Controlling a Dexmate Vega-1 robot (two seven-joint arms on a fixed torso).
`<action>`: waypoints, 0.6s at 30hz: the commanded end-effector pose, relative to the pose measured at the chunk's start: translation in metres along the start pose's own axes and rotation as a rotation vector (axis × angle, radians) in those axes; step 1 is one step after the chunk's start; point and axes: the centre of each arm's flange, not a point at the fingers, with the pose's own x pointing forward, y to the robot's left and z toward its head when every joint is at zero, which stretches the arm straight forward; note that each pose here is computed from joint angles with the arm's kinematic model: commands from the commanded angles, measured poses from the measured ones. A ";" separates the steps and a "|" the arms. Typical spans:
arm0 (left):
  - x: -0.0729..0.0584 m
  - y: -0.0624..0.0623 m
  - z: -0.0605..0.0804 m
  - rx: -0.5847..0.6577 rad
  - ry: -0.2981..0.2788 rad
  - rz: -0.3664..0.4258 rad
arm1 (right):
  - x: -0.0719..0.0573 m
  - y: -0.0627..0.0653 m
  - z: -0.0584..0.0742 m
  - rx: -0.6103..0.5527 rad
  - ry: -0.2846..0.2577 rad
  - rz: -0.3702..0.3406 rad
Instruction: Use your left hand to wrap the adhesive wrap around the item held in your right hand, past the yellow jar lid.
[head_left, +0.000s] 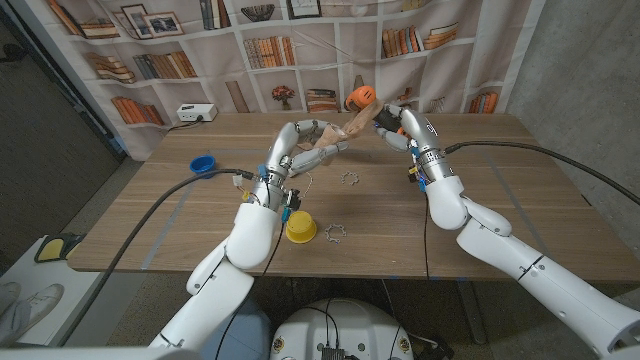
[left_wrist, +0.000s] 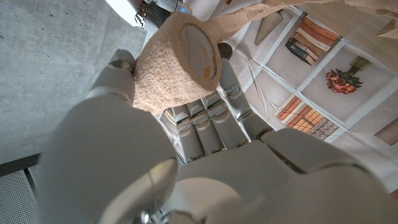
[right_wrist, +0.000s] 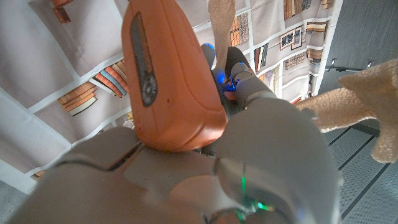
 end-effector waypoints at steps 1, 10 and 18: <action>-0.010 0.007 -0.011 -0.023 0.055 0.051 | -0.007 -0.008 0.004 0.016 -0.017 -0.011; -0.011 0.005 -0.021 -0.058 0.079 0.090 | -0.012 -0.010 0.003 0.030 -0.015 -0.003; -0.012 0.002 -0.029 -0.076 0.100 0.091 | -0.015 -0.013 0.004 0.034 -0.010 -0.002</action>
